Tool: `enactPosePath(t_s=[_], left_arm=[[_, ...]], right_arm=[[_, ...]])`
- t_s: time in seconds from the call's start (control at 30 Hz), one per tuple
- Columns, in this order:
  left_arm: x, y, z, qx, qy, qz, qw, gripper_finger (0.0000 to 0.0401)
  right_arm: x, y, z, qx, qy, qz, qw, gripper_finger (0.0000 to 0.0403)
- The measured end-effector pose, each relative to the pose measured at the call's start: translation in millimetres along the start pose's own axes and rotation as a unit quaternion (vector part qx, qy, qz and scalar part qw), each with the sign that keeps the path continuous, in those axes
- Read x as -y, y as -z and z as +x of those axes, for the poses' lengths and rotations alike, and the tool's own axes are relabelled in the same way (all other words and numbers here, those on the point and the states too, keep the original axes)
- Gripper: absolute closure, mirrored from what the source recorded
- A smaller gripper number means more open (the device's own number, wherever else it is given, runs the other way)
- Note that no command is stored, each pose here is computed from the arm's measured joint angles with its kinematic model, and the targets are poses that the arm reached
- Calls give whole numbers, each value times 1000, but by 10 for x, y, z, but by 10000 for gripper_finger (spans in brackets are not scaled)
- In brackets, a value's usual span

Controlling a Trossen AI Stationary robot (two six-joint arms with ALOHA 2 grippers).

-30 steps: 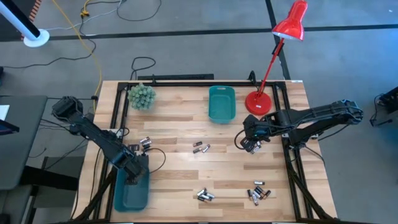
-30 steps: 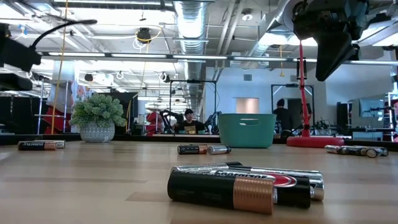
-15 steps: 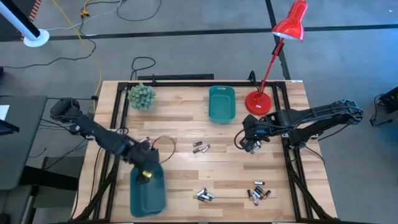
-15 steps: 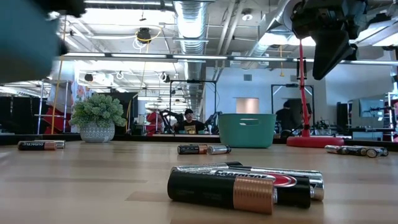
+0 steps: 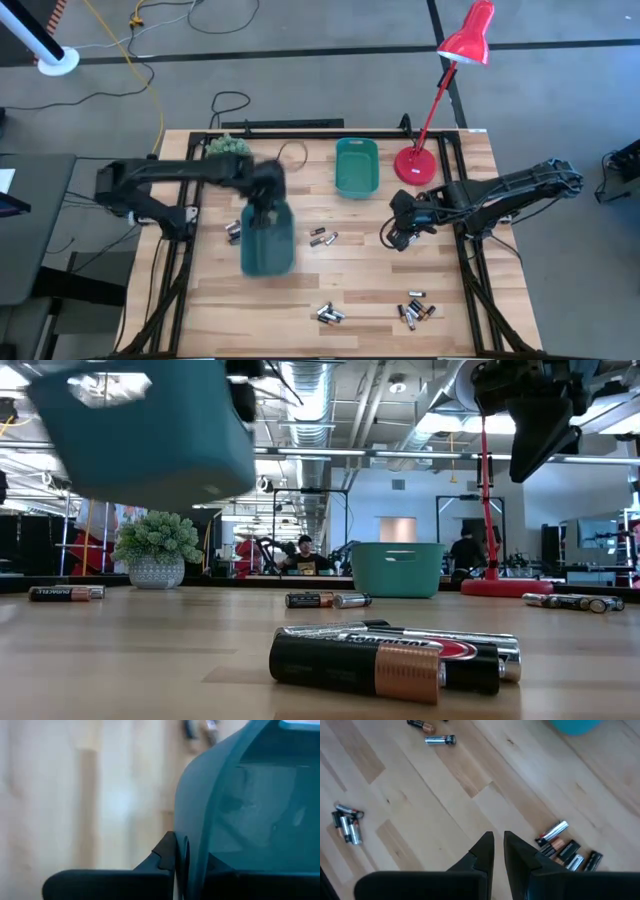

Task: Sort batteries
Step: Move the blue bin to the top of the table

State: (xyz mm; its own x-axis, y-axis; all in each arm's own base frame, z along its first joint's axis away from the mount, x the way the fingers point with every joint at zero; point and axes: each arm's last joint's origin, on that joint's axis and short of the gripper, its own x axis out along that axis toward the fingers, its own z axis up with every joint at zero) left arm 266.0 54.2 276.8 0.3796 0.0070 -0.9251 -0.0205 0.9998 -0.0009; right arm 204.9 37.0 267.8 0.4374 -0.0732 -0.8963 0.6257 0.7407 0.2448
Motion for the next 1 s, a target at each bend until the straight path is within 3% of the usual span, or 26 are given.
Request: enactPosePath(t_s=[0.3, 0.5, 0.73, 1.0], left_arm=[[-1371, -341, 279, -21, -2, 67, 998, 401], [-2067, -439, 638, -51, 4, 53, 997, 401], [-2532, -522, 998, -66, 8, 56, 996, 401], [-2775, -511, 1108, -94, 10, 46, 994, 401]], right_arm=[[-4, 3, 0, 0, 0, 79, 997, 340], [1, -5, 0, 13, 7, 128, 992, 340], [5, -10, 0, 21, 10, 189, 982, 340], [6, -11, 0, 25, 10, 235, 972, 340]])
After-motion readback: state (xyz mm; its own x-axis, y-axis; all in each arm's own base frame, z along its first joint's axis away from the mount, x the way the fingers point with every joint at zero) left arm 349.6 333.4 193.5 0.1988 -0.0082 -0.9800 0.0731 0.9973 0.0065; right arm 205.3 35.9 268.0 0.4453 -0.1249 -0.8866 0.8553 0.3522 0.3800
